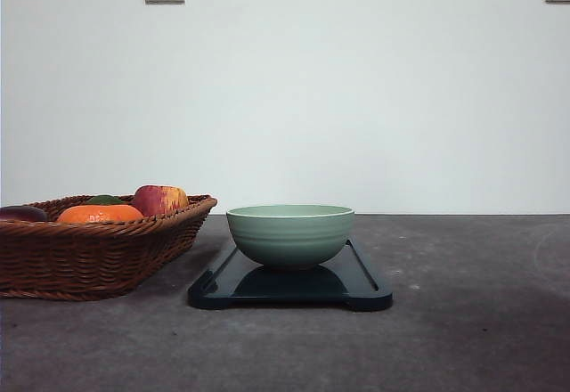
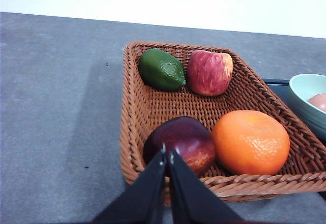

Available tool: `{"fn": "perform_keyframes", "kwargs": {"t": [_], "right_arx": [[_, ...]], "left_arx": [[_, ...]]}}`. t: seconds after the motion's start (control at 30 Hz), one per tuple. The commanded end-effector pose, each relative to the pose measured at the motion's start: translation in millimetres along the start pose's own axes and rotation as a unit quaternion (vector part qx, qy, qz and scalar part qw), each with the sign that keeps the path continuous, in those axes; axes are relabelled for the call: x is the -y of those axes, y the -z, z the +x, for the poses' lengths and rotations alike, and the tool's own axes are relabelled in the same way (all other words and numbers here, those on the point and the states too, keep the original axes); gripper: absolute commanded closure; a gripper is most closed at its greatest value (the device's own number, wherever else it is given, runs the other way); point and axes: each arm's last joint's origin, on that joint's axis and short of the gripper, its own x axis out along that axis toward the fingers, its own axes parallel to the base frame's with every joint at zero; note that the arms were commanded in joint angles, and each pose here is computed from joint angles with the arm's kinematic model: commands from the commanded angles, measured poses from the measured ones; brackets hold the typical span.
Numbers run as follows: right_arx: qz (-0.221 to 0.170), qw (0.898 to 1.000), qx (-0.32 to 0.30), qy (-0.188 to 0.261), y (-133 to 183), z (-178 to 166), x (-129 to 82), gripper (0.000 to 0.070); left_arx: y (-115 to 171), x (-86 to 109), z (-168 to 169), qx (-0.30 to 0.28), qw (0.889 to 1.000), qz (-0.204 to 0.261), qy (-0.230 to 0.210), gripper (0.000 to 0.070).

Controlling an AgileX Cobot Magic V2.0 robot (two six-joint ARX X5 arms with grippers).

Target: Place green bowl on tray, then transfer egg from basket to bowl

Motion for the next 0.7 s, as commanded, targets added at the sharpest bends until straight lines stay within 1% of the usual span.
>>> {"fn": "perform_keyframes", "kwargs": {"t": [0.0,0.67], "right_arx": [[-0.002,1.0,0.0,0.001,1.6,0.7,0.1,0.0684],[-0.002,1.0,0.0,0.001,1.6,0.7,0.0,0.0684]], "left_arx": [[6.9,-0.9,1.9,-0.014,1.0,0.003,-0.002,0.07],[6.9,-0.9,1.9,-0.014,1.0,0.003,-0.002,0.07]]}}
